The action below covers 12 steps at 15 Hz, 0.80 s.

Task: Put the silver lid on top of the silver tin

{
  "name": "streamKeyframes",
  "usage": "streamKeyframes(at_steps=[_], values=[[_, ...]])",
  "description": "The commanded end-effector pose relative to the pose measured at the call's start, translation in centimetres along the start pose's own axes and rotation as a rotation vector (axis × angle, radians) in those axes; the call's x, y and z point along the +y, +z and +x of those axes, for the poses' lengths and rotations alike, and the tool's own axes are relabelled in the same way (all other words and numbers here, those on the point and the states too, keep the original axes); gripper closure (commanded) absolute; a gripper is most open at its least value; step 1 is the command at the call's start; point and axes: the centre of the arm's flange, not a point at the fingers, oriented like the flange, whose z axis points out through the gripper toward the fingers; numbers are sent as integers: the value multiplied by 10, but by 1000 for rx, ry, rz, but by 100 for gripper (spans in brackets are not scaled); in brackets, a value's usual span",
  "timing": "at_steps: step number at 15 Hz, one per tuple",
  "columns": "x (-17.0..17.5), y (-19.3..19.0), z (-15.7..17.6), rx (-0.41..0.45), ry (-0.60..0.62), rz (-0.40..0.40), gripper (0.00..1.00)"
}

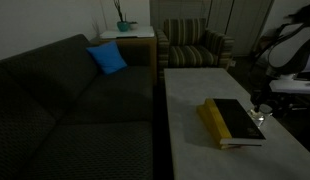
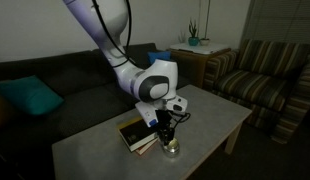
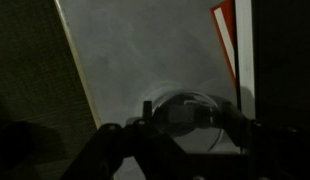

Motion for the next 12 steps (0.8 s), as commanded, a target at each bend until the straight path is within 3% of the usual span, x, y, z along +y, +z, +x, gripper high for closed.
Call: streamKeyframes(at_steps=[1,12], values=[[5,25,35,-83,3,21,56],[0,36,84,-135,-35,-1,56]])
